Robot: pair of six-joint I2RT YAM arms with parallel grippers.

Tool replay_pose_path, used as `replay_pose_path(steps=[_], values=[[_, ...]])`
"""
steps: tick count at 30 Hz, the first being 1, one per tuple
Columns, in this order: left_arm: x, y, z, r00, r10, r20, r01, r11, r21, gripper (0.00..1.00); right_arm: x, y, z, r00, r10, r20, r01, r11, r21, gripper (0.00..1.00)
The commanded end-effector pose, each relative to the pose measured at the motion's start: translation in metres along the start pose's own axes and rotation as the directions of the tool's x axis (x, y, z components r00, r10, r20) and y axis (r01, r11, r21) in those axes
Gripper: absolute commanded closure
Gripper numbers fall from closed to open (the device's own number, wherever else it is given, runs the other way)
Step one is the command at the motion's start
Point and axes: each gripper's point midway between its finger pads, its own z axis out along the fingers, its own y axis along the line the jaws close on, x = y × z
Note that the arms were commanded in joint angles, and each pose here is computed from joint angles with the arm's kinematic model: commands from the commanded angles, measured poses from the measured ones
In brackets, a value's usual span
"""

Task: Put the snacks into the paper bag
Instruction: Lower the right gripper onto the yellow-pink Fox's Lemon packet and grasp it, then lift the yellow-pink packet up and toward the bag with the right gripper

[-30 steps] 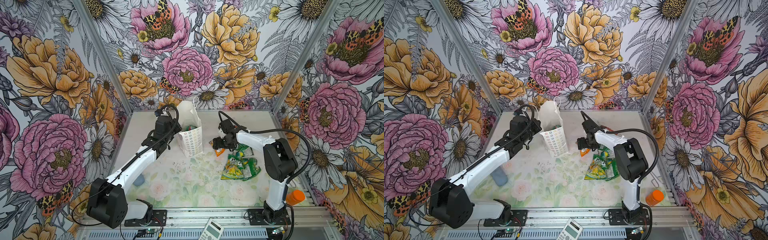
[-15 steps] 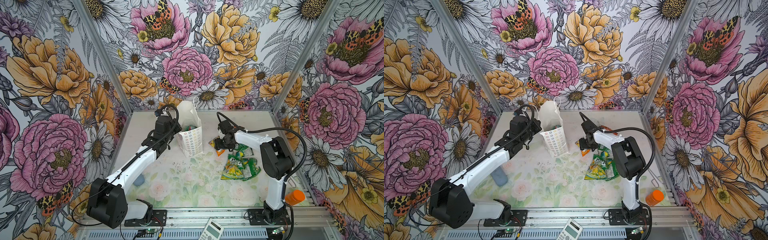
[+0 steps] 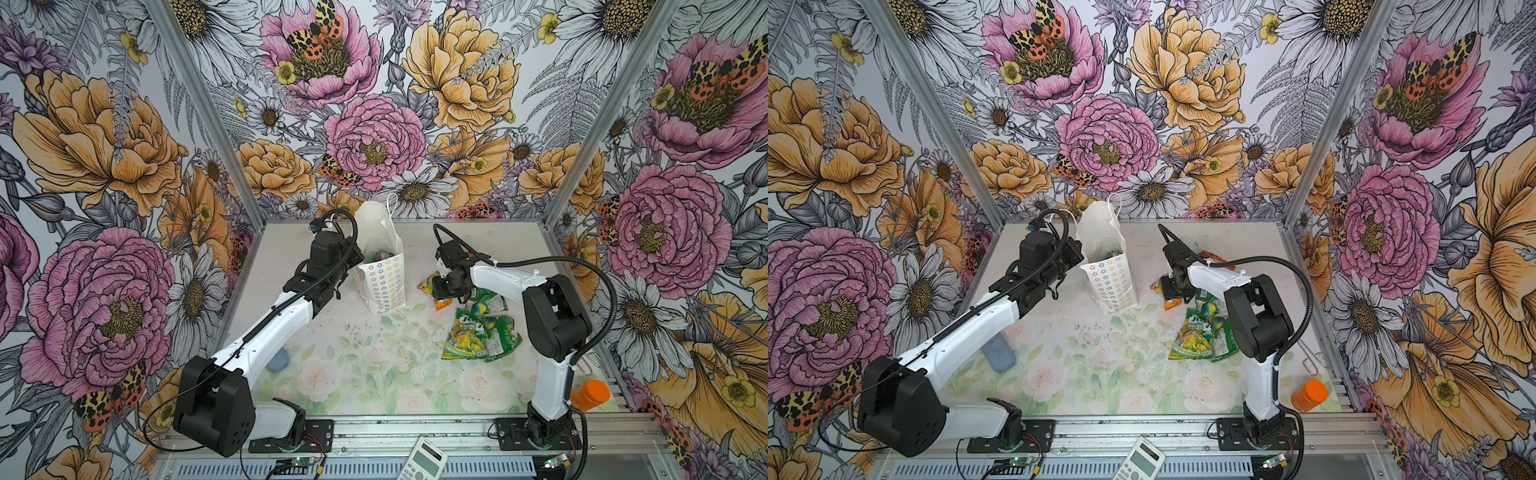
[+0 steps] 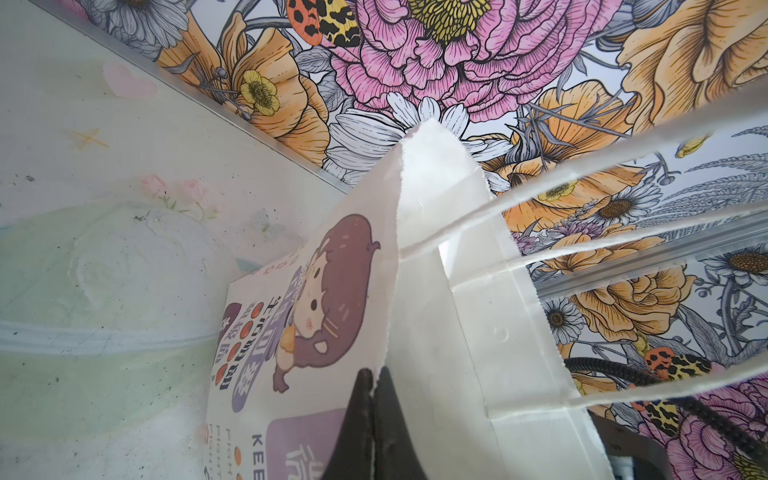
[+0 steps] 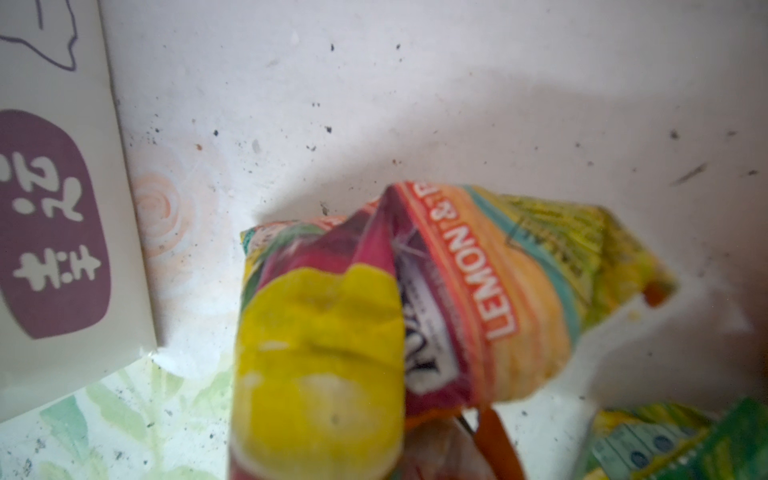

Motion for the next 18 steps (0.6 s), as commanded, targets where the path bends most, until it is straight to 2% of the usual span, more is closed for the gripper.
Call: replay_pose_path(steps=[1,8,18], values=[[0.001,0.002,-0.002,1.000,-0.001,-0.010,0.001,1.000,0.008,1.00,-0.018,0.007,-0.027,0.996,-0.021,0.092,0.022,1.000,-0.016,0.60],[0.000,0.002,-0.005,1.000,-0.001,-0.004,0.001,1.000,0.009,1.00,-0.029,0.010,-0.054,0.988,-0.023,0.150,0.032,0.998,-0.059,0.64],[-0.001,0.001,-0.006,1.000,0.000,-0.001,0.000,1.000,0.014,1.00,-0.062,0.028,-0.129,0.949,-0.013,0.315,0.075,0.980,-0.185,0.65]])
